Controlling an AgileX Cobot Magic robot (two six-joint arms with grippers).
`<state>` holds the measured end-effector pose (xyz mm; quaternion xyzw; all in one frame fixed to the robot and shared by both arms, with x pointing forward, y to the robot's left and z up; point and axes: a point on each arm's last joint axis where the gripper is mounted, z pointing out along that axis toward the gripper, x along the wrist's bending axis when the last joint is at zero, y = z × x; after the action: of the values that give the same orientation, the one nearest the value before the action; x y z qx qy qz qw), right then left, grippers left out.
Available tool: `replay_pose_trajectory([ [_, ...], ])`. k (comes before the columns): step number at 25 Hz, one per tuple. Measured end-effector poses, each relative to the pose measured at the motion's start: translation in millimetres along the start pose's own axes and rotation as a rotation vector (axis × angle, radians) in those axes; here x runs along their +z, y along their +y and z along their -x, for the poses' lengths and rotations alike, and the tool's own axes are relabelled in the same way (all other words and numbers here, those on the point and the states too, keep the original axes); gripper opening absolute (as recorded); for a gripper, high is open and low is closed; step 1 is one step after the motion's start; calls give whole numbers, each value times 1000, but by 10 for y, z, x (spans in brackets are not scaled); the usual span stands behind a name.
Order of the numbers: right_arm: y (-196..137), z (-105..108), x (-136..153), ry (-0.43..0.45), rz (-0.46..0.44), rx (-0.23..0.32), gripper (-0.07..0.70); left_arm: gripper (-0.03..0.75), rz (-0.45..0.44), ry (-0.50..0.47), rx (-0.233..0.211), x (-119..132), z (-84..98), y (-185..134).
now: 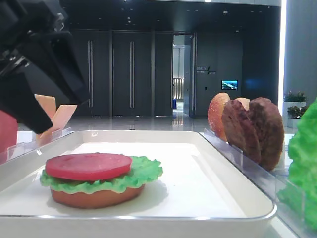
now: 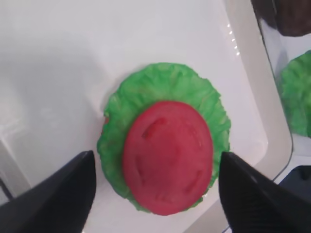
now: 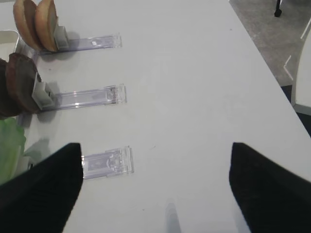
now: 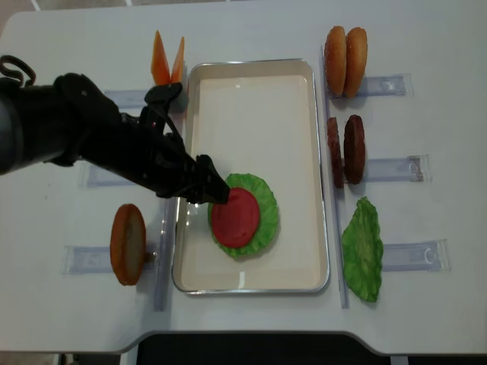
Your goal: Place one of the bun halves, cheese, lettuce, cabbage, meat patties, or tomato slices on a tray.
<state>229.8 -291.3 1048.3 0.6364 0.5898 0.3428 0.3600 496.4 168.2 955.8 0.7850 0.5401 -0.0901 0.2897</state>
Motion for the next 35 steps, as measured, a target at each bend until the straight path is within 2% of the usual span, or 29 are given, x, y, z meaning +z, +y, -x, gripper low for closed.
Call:
replay_pose_trajectory([
  [5,0,0,0,0,0,0,581,605,65,6,61,-295,159,188],
  [8,0,0,0,0,0,0,581,607,94,23,79,-489,249,276],
  [12,0,0,0,0,0,0,581,607,89,142,120,-726,266,337],
  [16,0,0,0,0,0,0,581,607,33,336,110,-898,162,321],
  [19,0,0,0,0,0,0,581,607,-30,505,76,-1003,20,271],
  [22,0,0,0,0,0,0,581,607,-68,614,0,-1117,-157,228],
  [28,0,0,0,0,0,0,581,608,-112,701,-152,-1350,-503,128],
  [35,0,0,0,0,0,0,581,608,-125,742,-334,-1576,-803,-12],
])
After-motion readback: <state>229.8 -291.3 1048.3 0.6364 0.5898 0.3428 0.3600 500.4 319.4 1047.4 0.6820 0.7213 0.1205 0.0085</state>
